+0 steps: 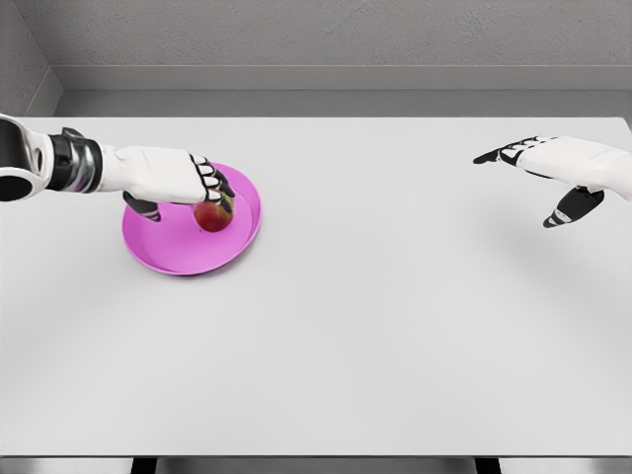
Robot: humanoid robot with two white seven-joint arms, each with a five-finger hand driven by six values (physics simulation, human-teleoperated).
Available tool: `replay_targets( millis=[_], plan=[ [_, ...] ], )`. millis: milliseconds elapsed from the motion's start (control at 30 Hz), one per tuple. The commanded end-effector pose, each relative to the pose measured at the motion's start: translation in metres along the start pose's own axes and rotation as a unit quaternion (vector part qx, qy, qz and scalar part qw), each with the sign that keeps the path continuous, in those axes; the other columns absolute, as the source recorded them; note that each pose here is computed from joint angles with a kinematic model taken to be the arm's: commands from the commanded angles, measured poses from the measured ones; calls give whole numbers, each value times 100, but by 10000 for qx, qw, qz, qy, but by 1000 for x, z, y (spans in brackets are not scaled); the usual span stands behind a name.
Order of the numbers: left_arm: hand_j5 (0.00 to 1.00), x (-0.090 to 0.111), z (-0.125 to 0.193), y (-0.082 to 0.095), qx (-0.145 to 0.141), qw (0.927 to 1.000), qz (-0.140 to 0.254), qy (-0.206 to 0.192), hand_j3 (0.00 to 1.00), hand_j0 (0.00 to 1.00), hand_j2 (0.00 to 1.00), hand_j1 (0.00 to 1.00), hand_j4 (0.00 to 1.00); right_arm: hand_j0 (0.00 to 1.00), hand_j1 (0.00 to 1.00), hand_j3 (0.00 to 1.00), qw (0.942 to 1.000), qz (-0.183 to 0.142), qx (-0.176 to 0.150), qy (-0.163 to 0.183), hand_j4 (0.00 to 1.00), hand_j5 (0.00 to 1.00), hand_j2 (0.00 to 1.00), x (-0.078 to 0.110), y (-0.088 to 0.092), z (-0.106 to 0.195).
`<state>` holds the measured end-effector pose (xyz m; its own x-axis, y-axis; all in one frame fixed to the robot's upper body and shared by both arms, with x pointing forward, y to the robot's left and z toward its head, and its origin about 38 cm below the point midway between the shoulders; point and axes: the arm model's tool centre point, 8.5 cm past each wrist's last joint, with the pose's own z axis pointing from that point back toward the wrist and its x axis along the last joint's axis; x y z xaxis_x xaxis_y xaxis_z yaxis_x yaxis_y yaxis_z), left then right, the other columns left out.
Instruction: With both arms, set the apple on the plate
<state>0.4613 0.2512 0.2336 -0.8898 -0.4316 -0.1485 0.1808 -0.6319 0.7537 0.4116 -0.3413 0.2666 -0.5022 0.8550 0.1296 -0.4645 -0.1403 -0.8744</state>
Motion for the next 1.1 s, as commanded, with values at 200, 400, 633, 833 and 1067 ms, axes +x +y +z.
replay_targets(
  millis=[200, 400, 633, 833, 1067],
  plan=[
    [100, -10, 41, -18, 806, 9870, 1373, -203, 100, 100, 100, 100, 100, 100, 100, 100, 10000, -2, -1, 6, 100, 100, 100, 0, 0, 1],
    [100, -29, 65, -35, 1391, 9623, 2333, -130, 100, 100, 100, 100, 100, 100, 100, 100, 10000, -2, -1, 6, 100, 100, 100, 0, 0, 1],
    [100, -43, 100, -84, 1317, 9489, 2837, 428, 100, 100, 100, 100, 100, 100, 100, 100, 10000, -6, 5, 6, 100, 100, 100, 0, 0, 0],
    [100, -47, 103, -109, 1225, 9395, 3141, 605, 100, 100, 100, 100, 100, 100, 100, 100, 10000, -2, -1, 6, 100, 100, 100, 0, 0, 1],
    [100, -46, 101, -109, 1205, 9404, 3129, 577, 100, 100, 100, 100, 100, 100, 100, 100, 10000, -2, -1, 6, 100, 100, 100, 0, 0, 1]
  ],
)
